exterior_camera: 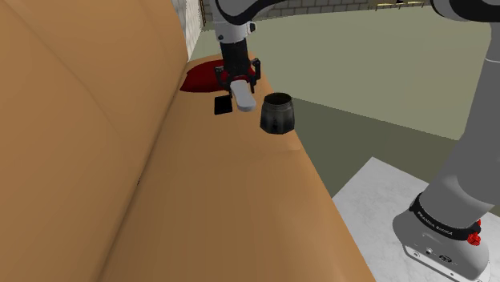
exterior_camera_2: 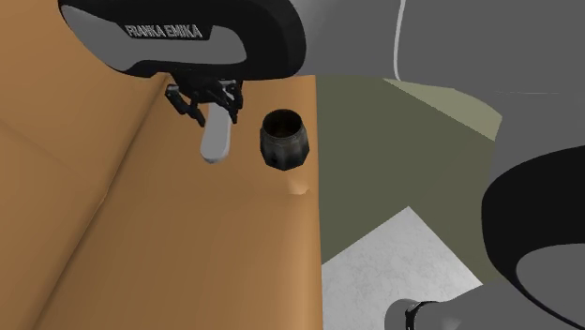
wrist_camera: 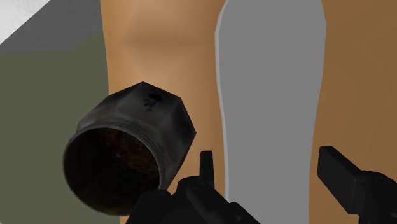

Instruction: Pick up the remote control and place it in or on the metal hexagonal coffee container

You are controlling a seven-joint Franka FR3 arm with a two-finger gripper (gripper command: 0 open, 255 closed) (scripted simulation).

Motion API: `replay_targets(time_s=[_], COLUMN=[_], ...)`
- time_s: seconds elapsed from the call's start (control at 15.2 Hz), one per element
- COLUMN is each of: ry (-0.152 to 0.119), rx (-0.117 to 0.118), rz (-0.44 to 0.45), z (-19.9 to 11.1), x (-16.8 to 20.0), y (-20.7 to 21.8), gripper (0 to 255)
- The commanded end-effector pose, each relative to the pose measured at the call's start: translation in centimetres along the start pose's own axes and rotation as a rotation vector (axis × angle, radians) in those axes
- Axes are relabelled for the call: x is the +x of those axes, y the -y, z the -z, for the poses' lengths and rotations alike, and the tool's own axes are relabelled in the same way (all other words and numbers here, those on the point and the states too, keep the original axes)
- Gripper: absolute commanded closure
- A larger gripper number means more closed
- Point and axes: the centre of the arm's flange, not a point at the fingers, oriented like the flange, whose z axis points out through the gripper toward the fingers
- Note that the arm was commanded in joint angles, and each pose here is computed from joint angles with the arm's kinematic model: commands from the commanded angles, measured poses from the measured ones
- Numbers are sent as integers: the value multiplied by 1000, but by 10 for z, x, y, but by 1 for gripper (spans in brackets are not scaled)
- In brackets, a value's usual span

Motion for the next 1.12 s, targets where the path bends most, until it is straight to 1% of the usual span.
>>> replay_targets(time_s=[0.0, 0.2, 0.92, 1.06], ry=[0, 0, 0, 0], rx=[0, 0, 0, 0], rz=[0, 0, 0, 0], z=[11, 25, 21, 15], x=[0, 0, 41, 43], y=[-2, -3, -142, -148], gripper=[255, 255, 255, 255])
